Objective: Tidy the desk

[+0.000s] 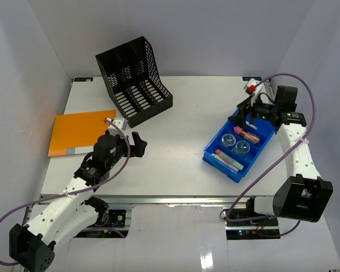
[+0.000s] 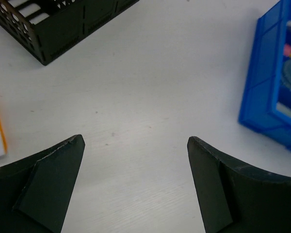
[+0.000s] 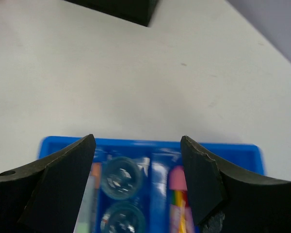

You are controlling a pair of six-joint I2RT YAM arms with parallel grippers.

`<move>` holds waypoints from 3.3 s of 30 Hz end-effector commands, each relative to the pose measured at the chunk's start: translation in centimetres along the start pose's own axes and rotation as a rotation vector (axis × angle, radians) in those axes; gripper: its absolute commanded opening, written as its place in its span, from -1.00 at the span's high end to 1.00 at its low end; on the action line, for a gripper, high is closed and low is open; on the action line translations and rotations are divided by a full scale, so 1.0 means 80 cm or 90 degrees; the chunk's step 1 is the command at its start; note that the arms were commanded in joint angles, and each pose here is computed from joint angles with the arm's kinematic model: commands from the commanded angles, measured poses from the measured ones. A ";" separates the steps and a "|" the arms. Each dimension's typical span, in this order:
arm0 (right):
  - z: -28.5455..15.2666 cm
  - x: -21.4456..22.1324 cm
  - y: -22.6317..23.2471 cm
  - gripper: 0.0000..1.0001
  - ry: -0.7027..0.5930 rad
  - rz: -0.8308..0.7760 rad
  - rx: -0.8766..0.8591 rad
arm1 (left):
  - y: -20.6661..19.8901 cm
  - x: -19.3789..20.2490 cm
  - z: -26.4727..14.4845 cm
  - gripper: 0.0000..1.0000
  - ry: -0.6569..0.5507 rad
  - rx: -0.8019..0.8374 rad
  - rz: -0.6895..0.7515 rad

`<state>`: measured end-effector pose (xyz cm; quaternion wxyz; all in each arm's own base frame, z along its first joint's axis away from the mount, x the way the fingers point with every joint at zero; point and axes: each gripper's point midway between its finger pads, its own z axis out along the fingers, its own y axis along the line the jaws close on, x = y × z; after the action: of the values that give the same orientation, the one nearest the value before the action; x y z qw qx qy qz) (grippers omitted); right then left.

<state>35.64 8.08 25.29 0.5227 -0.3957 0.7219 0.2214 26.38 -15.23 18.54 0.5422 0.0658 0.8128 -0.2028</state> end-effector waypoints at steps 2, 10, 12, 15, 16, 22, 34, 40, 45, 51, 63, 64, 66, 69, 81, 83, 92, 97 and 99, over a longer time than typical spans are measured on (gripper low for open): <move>0.044 0.000 0.161 -0.55 -0.030 0.038 -0.270 | 0.034 0.001 -0.005 -0.92 0.006 -0.036 -0.261; 0.052 0.024 0.194 -0.56 -0.018 0.055 -0.320 | 0.152 0.031 -0.019 -0.80 0.011 -0.279 -0.560; 0.050 0.025 0.197 -0.56 -0.021 0.053 -0.322 | 0.169 0.054 -0.020 -0.81 0.040 -0.343 -0.648; 0.049 0.029 0.198 -0.57 -0.017 0.050 -0.318 | 0.187 0.067 -0.021 -0.81 0.040 -0.401 -0.721; 0.050 0.030 0.197 -0.57 -0.015 0.048 -0.315 | 0.193 0.070 -0.022 -0.81 0.035 -0.418 -0.740; 0.051 0.034 0.196 -0.57 -0.010 0.049 -0.314 | 0.229 0.092 -0.017 -0.78 0.027 -0.488 -0.807; 0.055 0.043 0.196 -0.57 -0.001 0.059 -0.321 | 0.301 0.110 0.002 -0.57 0.009 -0.529 -0.849; 0.057 0.047 0.197 -0.57 0.002 0.067 -0.327 | 0.325 0.125 0.000 -0.15 0.013 -0.562 -0.865; 0.058 0.049 0.201 -0.57 0.002 0.074 -0.338 | 0.335 0.141 -0.002 -0.04 0.024 -0.578 -0.877; 0.061 0.053 0.217 -0.57 0.015 0.069 -0.371 | 0.340 0.147 -0.005 0.25 0.012 -0.567 -0.866; 0.116 0.074 0.313 -0.71 0.111 -0.207 -0.469 | 0.333 0.119 -0.008 1.00 -0.012 -0.478 -0.798; 0.130 0.072 0.321 -0.79 0.110 -0.257 -0.472 | 0.329 0.117 -0.009 1.00 -0.012 -0.472 -0.797; 0.158 0.064 0.342 -0.97 0.101 -0.355 -0.475 | 0.323 0.115 -0.011 1.00 -0.012 -0.462 -0.795; 0.210 0.050 0.357 -0.80 0.096 -0.413 -0.451 | 0.311 0.107 -0.015 1.00 -0.023 -0.440 -0.795; 0.393 -0.062 0.460 -0.80 -0.075 -0.395 -0.310 | 0.258 0.110 -0.018 1.00 0.004 -0.336 -0.841; 0.404 -0.058 0.476 -0.80 -0.078 -0.377 -0.323 | 0.252 0.106 -0.018 1.00 0.008 -0.322 -0.845; 0.444 -0.045 0.491 -0.81 -0.093 -0.381 -0.256 | 0.233 0.086 -0.022 1.00 0.009 -0.273 -0.846; 0.477 -0.031 0.482 -0.90 -0.078 -0.406 -0.200 | 0.225 0.089 -0.024 1.00 0.012 -0.263 -0.857; 0.485 -0.024 0.480 -0.94 -0.076 -0.423 -0.191 | 0.223 0.090 -0.025 1.00 0.012 -0.260 -0.859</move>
<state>25.55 58.18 8.09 0.4918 -0.6876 0.4951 0.2004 27.81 2.11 7.07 0.2935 -0.5726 0.7003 -0.3091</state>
